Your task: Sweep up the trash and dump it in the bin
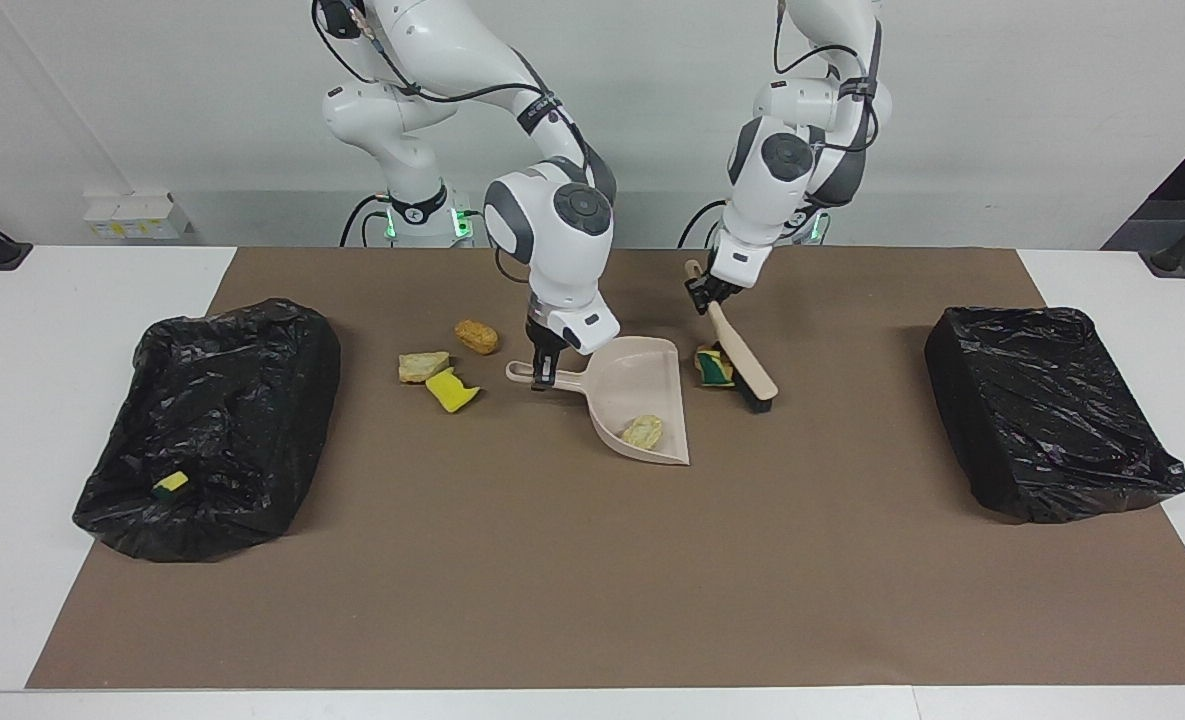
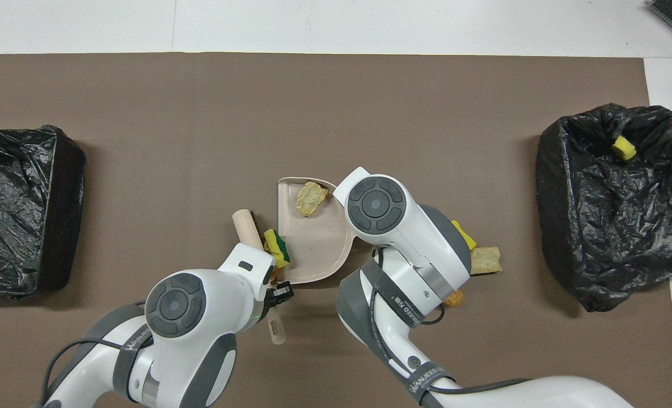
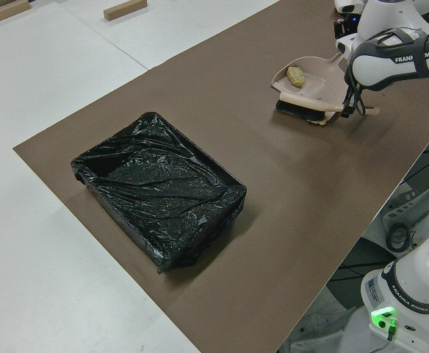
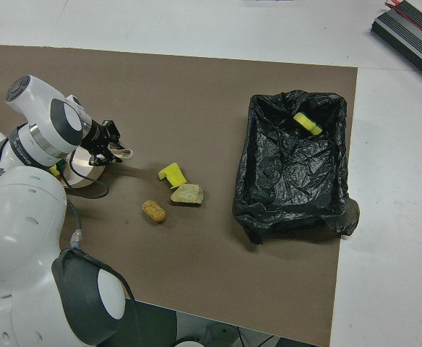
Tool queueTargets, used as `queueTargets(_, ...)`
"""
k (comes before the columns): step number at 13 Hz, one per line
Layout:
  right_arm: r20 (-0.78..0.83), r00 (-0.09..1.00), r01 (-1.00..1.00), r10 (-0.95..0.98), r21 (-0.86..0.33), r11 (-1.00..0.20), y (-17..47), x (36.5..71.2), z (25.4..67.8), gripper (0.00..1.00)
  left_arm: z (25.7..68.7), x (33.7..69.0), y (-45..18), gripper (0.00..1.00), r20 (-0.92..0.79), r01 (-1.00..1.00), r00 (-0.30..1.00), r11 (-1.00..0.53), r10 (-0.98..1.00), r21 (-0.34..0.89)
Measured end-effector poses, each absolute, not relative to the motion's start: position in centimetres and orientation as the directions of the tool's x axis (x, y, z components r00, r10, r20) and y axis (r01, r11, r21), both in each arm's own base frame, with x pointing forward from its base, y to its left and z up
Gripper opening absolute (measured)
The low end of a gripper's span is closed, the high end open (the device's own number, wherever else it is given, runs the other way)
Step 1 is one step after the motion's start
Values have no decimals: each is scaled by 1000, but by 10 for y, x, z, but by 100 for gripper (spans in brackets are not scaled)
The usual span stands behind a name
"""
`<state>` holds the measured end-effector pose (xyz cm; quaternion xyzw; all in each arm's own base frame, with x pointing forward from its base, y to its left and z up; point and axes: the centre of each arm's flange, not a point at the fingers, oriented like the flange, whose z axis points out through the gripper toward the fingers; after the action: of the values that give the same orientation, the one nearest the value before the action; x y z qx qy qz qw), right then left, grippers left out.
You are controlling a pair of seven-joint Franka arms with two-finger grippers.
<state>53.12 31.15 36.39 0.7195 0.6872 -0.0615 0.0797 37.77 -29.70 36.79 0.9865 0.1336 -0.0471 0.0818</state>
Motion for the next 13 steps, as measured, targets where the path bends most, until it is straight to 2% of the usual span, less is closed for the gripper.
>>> queueTargets(7, -199, 48, 999, 979, 29, -43, 311, 531, 363, 32, 396, 378, -352, 26, -99, 185, 981, -953, 165, 241)
queueTargets(10, -199, 48, 999, 979, 29, -43, 311, 531, 363, 32, 422, 399, -344, 26, -113, 232, 972, -932, 207, 279)
queueTargets(13, -199, 48, 999, 979, 29, -43, 311, 531, 363, 32, 441, 428, -310, 26, -161, 297, 952, -917, 261, 265)
